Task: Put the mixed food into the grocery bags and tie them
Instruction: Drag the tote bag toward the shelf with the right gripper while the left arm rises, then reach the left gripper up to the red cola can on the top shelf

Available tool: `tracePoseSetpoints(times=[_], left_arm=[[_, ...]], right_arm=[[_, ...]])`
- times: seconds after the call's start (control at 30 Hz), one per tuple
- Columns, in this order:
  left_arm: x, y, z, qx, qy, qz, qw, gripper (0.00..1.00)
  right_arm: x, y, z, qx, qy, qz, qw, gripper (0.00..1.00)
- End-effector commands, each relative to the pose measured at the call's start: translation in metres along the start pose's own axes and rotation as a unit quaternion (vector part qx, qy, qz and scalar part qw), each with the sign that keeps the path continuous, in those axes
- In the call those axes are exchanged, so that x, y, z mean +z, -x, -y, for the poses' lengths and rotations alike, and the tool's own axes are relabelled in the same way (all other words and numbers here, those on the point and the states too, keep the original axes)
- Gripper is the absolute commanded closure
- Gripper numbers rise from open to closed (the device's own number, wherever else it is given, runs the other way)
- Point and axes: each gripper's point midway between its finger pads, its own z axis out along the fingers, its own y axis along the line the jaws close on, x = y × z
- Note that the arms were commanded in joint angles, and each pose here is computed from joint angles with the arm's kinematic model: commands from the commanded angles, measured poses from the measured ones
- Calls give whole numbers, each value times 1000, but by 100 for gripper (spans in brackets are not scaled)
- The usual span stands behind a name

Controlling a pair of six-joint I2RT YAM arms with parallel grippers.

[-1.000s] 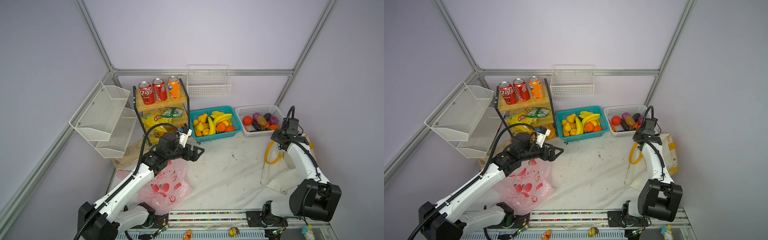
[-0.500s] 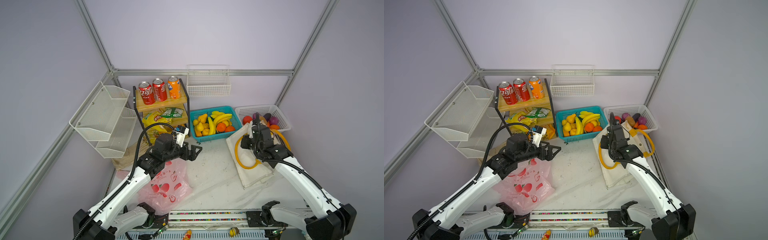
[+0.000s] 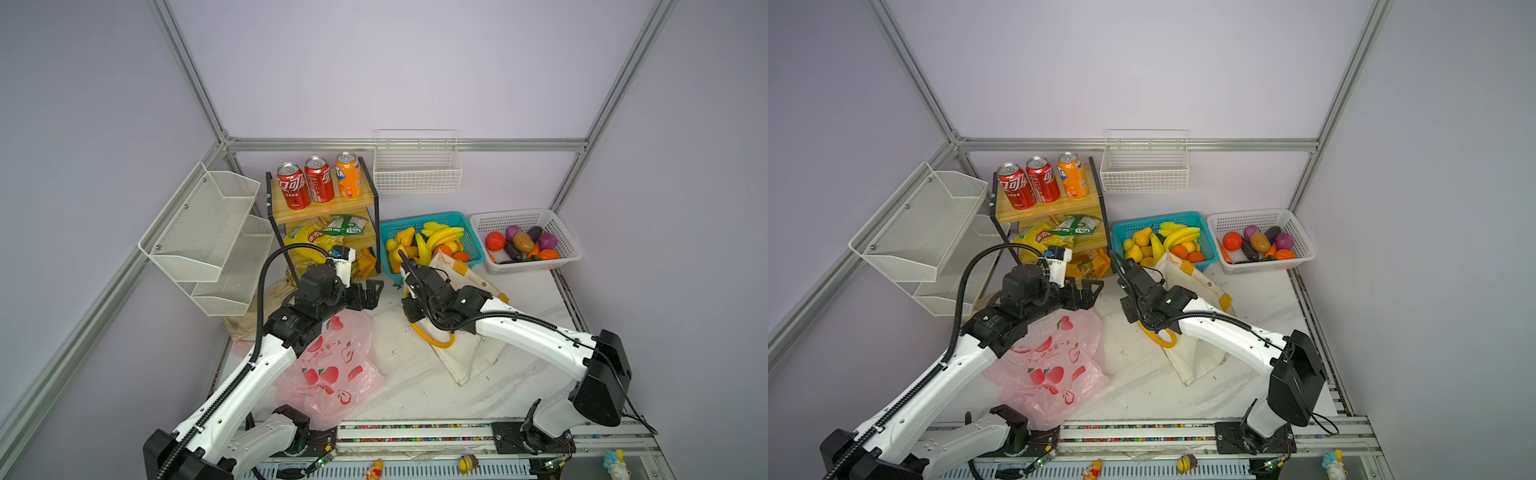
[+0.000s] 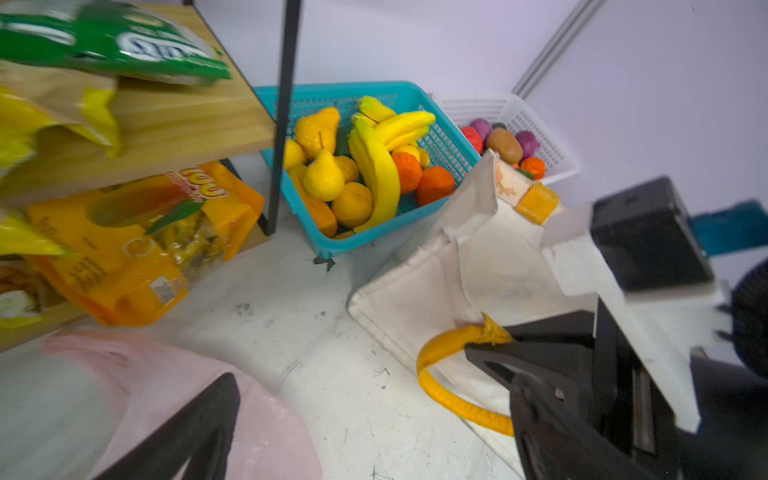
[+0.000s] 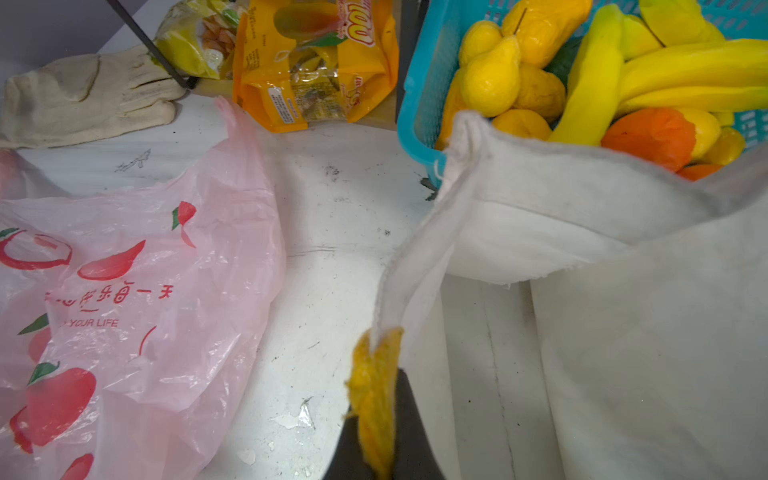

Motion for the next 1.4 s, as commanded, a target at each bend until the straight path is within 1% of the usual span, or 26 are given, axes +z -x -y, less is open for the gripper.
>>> tracePoseSetpoints(times=[0.0, 0.1, 0.2, 0.23, 0.27, 0.33, 0.37, 0.4, 0.43, 0.5, 0.57, 0.63, 0.73, 0.8, 0.83, 0.93, 1.03, 1.13, 1.2, 1.27, 1.33, 1.37], left_arm=[[-26, 34, -23, -55, 14, 65, 996, 0], [-33, 41, -45, -75, 33, 73, 994, 0], [-37, 48, -56, -77, 50, 82, 992, 0], [-37, 50, -56, -74, 53, 84, 992, 1], [-38, 51, -56, -71, 54, 85, 992, 1], [-41, 54, -54, -54, 58, 86, 993, 5], [-42, 55, -52, -45, 62, 87, 993, 6], [-43, 54, -51, -30, 71, 88, 993, 6], [-45, 54, -50, -17, 83, 90, 992, 6], [-47, 52, -51, 14, 113, 86, 990, 6], [-46, 53, -53, 30, 134, 74, 988, 6], [-44, 56, -55, 41, 148, 63, 986, 6], [-44, 68, -55, 67, 173, 60, 981, 6], [-47, 80, -54, 75, 186, 59, 978, 6], [-49, 87, -52, 90, 188, 59, 976, 5], [-66, 118, -42, 94, 180, 81, 976, 3], [-90, 156, -46, 71, 175, 120, 975, 3], [-104, 191, -58, 55, 193, 146, 969, 3], [-100, 211, -67, 49, 197, 149, 968, 3], [-96, 226, -75, 44, 200, 151, 967, 3], [-95, 241, -75, 44, 192, 162, 967, 3], [-79, 245, -83, 42, 191, 150, 969, 3]], right_arm=[[0, 20, -21, -27, 46, 28, 998, 100], [5, 18, -29, -36, 65, 28, 997, 100], [10, 13, -31, -48, 70, 18, 996, 92], [9, 13, -32, -53, 72, 17, 996, 87], [6, 15, -34, -57, 78, 19, 995, 79], [-5, 20, -42, -62, 106, 28, 992, 57], [-10, 21, -45, -66, 117, 30, 991, 51], [-24, 26, -48, -72, 132, 43, 988, 44], [-34, 30, -50, -78, 144, 54, 985, 39], [-63, 46, -55, -96, 173, 97, 976, 25], [-90, 66, -55, -96, 194, 150, 965, 16], [-111, 87, -45, -82, 196, 204, 956, 13], [-112, 119, 5, 1, 117, 258, 959, 13], [-109, 129, 28, 41, 69, 280, 957, 13], [-110, 131, 30, 46, 65, 288, 954, 13], [-110, 134, 20, 44, 96, 302, 947, 13], [-105, 133, 14, 42, 112, 306, 944, 13], [-96, 132, 11, 36, 116, 301, 946, 13], [-97, 134, 10, 27, 114, 302, 946, 13], [-87, 133, 8, 18, 112, 292, 950, 13], [-87, 134, 6, 13, 113, 293, 949, 13], [-86, 134, 6, 10, 114, 294, 949, 13]])
